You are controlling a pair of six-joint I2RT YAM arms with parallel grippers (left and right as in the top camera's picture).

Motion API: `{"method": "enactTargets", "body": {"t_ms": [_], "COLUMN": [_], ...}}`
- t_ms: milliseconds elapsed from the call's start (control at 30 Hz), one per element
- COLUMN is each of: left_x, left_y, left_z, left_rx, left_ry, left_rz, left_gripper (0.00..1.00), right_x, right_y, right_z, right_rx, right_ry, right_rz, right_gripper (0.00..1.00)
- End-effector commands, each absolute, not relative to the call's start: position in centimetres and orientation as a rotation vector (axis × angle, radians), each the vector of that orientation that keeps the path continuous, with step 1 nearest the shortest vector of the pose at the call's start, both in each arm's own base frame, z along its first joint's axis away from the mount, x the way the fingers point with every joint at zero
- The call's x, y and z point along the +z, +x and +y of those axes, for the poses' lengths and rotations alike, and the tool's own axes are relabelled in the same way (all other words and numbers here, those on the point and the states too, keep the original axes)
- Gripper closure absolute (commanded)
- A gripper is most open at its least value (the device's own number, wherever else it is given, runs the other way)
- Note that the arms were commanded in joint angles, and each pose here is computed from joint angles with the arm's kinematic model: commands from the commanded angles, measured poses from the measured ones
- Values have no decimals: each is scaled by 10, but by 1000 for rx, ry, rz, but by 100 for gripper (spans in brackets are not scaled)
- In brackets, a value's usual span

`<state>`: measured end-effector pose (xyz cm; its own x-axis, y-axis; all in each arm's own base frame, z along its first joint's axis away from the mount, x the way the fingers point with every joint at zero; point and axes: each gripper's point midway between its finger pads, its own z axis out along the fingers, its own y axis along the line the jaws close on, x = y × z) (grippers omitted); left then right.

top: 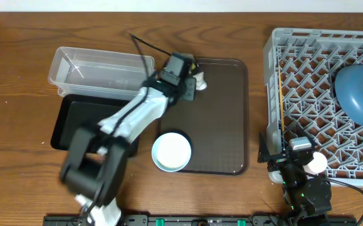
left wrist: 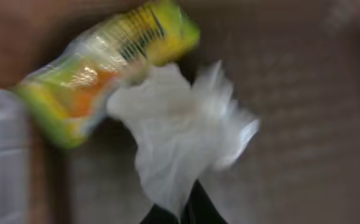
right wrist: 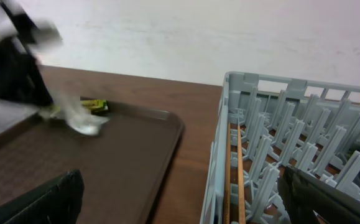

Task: Sort waste into correct bins and load items into the dishwasher rack
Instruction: 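Grasp the white tissue with the left gripper and drop it in the clear bin, then reach the left gripper to the yellow wrapper and grasp it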

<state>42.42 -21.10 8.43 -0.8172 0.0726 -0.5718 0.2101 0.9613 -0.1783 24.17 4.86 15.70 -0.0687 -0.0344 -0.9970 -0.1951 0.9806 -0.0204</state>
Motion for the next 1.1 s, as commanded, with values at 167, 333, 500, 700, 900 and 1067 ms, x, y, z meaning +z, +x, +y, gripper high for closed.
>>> {"method": "enactTargets", "body": {"t_ms": [167,333,500,700,900,1067], "left_x": [222,205,185,202,181,123], "left_y": [419,422,422,423,411,428], "left_z": [-113,-47,-29,-85,-169,-201], "left_rx": [-253,-95,-60,-258,-166,110], "left_ry": [-112,-245,-289,-82,492,826], "left_rz": [2304,2354,2415,2387,2353,2297], "left_gripper": [94,91,42,32,31,31], "right_x": [157,157,157,157,157,157], "right_y": [241,241,241,241,241,241], "right_z": [50,50,50,50,50,50], "right_rx": [134,134,134,134,134,134], "right_ry": [-184,-184,-184,-184,-184,-184], "right_rz": [1634,1634,1634,1634,1634,1634], "right_gripper": [1,1,1,1,1,1]}}
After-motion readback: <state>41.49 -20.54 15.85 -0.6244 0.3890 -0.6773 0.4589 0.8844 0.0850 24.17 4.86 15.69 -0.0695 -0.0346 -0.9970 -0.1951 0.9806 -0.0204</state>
